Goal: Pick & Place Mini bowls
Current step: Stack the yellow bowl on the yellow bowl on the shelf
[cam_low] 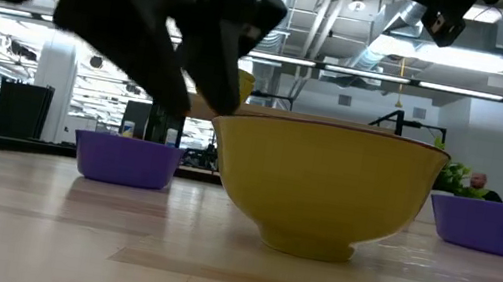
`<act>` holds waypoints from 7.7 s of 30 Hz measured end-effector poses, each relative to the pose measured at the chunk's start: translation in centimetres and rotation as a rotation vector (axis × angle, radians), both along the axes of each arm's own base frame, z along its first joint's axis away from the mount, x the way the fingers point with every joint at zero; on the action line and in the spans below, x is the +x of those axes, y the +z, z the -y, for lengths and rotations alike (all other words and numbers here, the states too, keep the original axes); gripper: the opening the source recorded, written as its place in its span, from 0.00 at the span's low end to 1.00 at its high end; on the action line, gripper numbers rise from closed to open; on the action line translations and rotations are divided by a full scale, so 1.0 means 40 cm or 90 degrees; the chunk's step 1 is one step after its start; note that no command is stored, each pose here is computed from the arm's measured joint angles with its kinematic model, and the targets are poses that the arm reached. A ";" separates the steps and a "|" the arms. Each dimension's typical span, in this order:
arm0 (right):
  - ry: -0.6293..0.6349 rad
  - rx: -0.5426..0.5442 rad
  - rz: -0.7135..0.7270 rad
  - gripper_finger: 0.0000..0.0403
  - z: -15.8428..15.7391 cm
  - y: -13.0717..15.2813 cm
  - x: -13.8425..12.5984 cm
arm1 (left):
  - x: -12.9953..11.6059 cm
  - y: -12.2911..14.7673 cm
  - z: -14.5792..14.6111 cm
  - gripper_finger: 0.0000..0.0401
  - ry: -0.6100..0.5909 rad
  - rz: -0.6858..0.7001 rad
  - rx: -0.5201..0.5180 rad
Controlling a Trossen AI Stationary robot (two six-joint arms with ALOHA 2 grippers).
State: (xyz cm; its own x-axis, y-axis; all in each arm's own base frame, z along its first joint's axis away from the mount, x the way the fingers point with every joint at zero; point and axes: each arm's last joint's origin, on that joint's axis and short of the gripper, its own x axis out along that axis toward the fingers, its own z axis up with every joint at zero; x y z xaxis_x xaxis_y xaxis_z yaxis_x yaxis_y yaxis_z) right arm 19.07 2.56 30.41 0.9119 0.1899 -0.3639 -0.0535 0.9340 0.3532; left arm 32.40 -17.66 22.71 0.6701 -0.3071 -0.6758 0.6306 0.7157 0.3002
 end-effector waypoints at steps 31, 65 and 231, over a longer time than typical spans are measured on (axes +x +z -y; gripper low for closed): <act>0.000 0.000 0.001 0.35 0.000 0.001 0.000 | 0.050 -0.069 0.001 0.36 0.063 0.015 0.005; 0.000 -0.001 0.000 0.34 0.000 0.001 0.000 | 0.056 -0.058 0.009 0.36 0.100 0.031 -0.058; -0.086 -0.019 -0.038 0.34 0.067 -0.016 0.007 | -0.124 0.441 -0.815 0.03 0.459 -0.058 0.277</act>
